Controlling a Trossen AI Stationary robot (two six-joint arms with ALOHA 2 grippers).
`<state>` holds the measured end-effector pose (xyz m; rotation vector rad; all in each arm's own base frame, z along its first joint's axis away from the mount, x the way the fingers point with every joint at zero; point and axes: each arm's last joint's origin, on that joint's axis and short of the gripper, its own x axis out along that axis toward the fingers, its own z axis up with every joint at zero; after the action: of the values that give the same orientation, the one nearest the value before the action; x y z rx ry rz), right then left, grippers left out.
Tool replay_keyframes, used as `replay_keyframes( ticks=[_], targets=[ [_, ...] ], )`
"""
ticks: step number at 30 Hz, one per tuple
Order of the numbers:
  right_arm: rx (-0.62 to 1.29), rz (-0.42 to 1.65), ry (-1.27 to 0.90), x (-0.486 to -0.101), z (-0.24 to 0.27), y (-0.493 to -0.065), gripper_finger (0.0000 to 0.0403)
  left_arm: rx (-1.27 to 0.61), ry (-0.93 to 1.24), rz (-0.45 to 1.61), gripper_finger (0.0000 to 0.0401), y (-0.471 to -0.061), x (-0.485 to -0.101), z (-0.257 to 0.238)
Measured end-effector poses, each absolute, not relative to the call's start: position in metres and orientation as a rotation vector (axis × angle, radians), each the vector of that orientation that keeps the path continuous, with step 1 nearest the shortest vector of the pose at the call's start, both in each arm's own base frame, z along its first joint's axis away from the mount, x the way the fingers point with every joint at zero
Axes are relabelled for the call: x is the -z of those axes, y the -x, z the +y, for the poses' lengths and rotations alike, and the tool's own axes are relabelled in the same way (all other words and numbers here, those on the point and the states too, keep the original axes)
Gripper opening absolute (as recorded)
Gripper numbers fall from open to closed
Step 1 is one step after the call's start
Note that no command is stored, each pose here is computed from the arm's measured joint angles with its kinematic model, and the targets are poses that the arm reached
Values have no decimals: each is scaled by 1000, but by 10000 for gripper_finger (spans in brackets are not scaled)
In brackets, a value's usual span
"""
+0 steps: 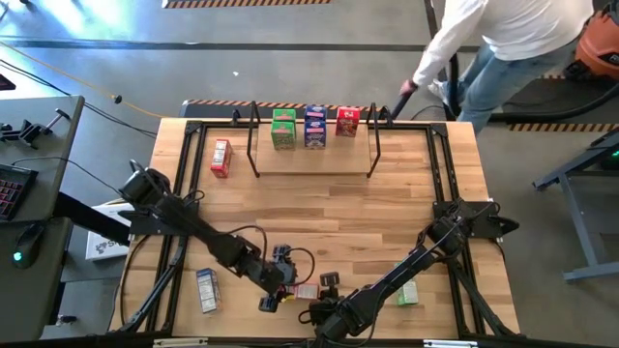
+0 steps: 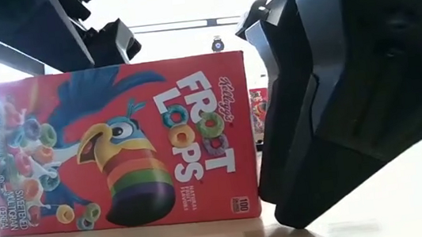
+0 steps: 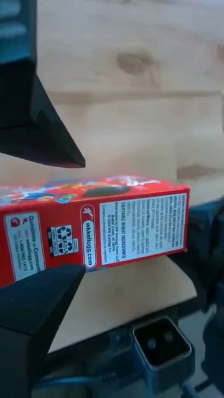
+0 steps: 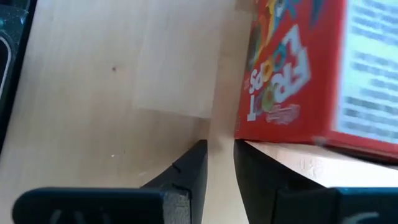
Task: Stack cereal on shelf
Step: Put the bottom red cereal box on the shelf aligned with the red cereal box
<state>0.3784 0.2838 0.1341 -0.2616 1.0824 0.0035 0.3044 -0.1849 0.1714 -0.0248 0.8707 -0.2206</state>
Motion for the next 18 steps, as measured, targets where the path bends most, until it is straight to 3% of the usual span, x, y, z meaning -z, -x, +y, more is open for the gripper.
replay_keyframes(
  ticks=[18],
  targets=[
    [-7,1075,274,-134,284,-379,83,260,-33,878,235,-300,-172,-186]
  ],
)
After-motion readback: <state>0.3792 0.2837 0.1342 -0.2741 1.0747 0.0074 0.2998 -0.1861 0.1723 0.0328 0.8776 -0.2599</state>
